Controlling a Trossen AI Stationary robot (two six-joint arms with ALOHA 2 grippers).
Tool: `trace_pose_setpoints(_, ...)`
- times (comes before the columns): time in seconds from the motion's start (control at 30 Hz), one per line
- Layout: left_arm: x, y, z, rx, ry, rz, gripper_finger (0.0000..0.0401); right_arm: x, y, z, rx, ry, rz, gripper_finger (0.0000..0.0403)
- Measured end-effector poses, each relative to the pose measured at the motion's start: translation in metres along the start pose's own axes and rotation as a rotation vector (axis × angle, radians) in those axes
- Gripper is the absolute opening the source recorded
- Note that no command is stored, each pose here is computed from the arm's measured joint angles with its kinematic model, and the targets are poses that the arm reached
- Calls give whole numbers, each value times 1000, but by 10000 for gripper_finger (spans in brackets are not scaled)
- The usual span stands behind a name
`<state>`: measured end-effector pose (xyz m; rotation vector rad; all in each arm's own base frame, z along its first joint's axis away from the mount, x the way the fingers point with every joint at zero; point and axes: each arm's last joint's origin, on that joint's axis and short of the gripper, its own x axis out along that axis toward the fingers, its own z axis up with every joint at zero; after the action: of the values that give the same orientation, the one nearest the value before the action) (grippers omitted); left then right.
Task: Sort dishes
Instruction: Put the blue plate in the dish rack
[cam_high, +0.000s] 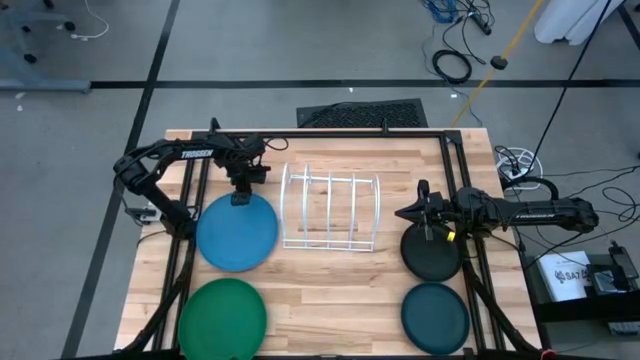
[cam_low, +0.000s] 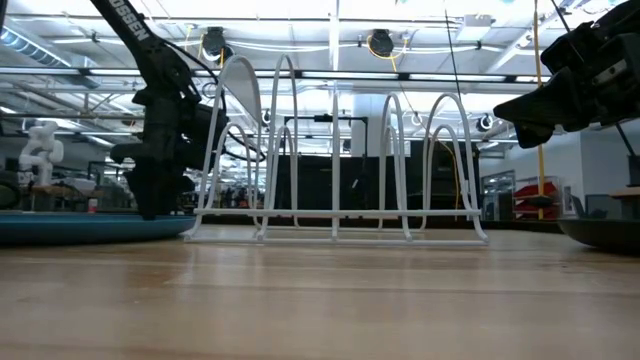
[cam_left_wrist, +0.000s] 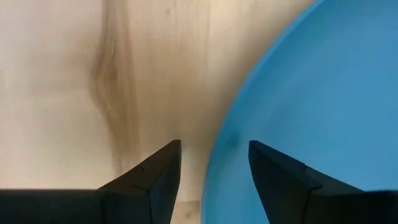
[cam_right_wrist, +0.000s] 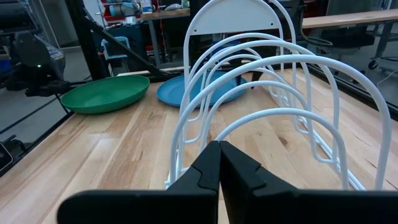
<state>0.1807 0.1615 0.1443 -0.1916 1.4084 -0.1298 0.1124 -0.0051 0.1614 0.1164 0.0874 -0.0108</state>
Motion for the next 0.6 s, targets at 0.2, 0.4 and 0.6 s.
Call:
trace_pose_setpoints(0.2, 7, -3, -5, 6, -3, -32, 198, 0, 0, 0, 0, 0, 0, 0)
trace_pose_setpoints(0.4, 10, -3, -7, 8, 7, -42, 193, 0, 0, 0, 0, 0, 0, 0)
trace_pose_setpoints(0.6, 11, -2, -7, 15, 21, -21, 130, 0, 0, 0, 0, 0, 0, 0)
